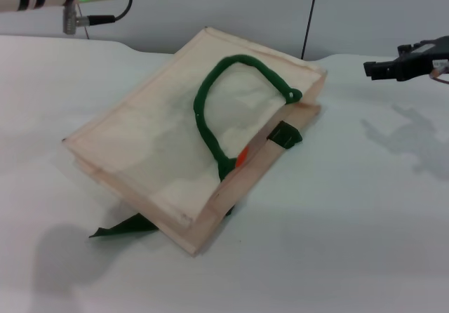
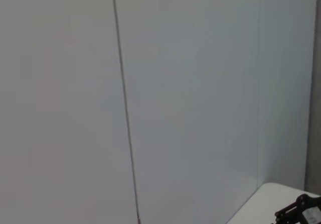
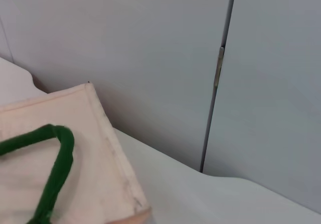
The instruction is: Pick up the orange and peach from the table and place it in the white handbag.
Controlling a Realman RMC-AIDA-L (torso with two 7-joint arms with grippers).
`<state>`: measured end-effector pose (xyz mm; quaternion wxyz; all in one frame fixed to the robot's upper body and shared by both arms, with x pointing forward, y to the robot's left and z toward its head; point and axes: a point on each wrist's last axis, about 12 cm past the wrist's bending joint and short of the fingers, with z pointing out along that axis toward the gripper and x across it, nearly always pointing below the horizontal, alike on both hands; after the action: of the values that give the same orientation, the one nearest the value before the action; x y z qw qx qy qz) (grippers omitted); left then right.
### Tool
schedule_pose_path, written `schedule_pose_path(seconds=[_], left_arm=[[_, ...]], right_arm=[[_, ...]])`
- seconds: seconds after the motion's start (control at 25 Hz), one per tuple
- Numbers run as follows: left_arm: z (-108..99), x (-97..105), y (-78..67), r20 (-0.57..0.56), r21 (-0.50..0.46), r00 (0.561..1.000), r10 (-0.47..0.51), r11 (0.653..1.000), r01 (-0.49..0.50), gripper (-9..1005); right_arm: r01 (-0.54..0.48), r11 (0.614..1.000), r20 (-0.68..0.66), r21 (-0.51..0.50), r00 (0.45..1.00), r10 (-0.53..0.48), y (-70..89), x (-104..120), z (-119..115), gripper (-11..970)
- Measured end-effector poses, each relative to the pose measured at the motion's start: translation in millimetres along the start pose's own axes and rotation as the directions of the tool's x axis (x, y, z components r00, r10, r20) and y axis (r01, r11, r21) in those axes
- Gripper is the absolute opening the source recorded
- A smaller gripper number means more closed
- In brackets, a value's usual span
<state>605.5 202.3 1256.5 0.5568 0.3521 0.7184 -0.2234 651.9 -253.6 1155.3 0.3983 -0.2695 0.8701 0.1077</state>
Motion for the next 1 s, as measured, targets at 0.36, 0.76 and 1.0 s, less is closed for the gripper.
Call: schedule_pose_path(seconds=[0.36, 0.76, 1.0], left_arm=[[-9, 15, 15.9, 0.025, -0.110, 0.999, -0.038, 0.993, 0.041, 382], [-9, 46, 41.9, 0.142, -0.295, 0.989, -0.033, 0.953, 0.074, 379], [-7, 63, 52.1, 0.161, -0.406, 0.987, -0.027, 0.909, 0.091, 378]], right_arm=[[-0.066, 0.996, 0.123, 0.055, 0.991, 0.059, -10.9, -4, -10, 791], [-0.086, 0.981, 0.387, 0.175, 0.922, 0.012, -8.8, -9, -16, 792], [-0.108, 0.941, 0.438, 0.321, 0.898, -0.047, -3.1, 0, -9, 791]])
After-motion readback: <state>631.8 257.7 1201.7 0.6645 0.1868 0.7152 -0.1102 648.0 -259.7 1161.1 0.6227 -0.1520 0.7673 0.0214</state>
